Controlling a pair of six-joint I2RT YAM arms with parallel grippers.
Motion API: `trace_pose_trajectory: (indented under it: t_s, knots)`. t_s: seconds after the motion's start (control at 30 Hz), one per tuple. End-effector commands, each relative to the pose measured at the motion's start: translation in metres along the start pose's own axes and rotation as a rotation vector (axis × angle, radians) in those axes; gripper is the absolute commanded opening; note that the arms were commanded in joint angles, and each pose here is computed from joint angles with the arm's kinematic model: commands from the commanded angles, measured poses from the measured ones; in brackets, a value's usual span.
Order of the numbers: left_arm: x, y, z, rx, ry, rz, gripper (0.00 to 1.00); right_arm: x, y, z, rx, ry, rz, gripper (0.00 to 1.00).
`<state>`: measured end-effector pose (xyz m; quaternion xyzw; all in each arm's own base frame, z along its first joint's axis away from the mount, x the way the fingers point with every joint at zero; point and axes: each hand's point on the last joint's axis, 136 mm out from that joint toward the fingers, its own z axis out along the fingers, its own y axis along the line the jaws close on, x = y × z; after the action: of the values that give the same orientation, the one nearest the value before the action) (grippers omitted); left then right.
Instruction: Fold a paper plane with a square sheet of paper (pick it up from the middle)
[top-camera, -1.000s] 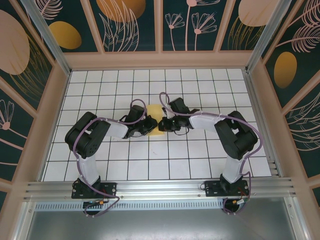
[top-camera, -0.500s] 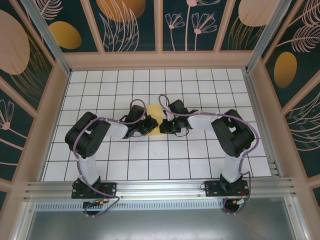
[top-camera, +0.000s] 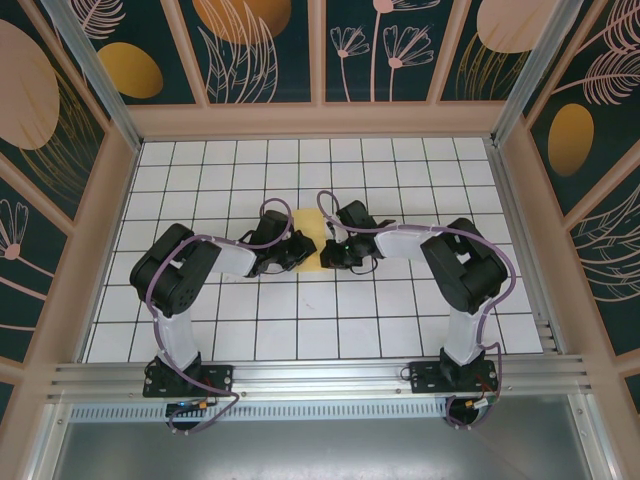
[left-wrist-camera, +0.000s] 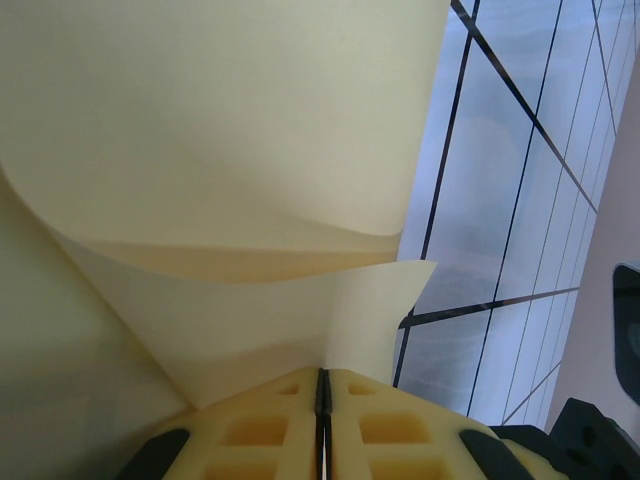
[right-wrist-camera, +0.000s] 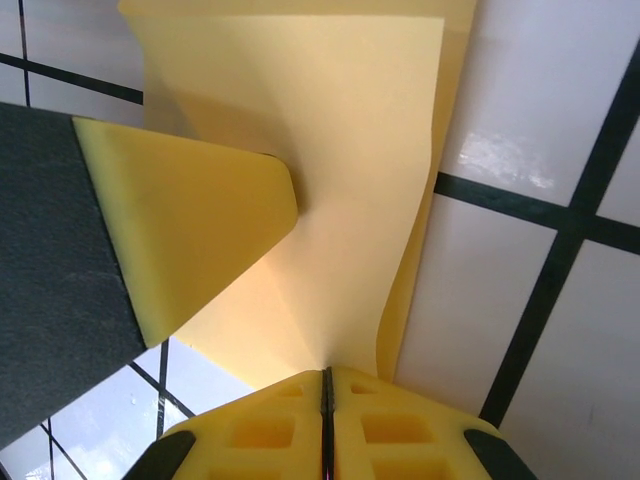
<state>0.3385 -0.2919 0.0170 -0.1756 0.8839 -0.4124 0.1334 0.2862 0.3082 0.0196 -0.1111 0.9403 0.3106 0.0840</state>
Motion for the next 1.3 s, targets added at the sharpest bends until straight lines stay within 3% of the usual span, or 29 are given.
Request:
trace_pose_trajectory:
  t_s: [0.0, 0.33, 0.57, 0.73, 0.93, 1.27]
  knots:
    - [0.005, 0.029, 0.006, -0.099, -0.002, -0.034, 0.11, 0.019, -0.024, 0.004, 0.065, 0.065, 0.046, 0.08]
    - [0.004, 0.028, 0.006, -0.095, -0.007, -0.035, 0.11, 0.040, -0.038, -0.002, 0.087, 0.122, 0.061, 0.08]
    - [0.004, 0.028, 0.006, -0.092, -0.005, -0.036, 0.11, 0.011, 0.010, -0.025, -0.057, 0.018, -0.024, 0.09]
    - [0.005, 0.027, 0.006, -0.086, -0.003, -0.035, 0.11, 0.001, 0.020, -0.021, -0.058, 0.000, -0.055, 0.09]
    - [0.005, 0.025, 0.006, -0.081, -0.002, -0.035, 0.11, -0.011, 0.016, -0.013, -0.032, -0.020, -0.037, 0.09]
    - [0.005, 0.021, 0.005, -0.063, -0.002, -0.034, 0.11, 0.000, -0.009, 0.003, 0.029, 0.038, 0.011, 0.09]
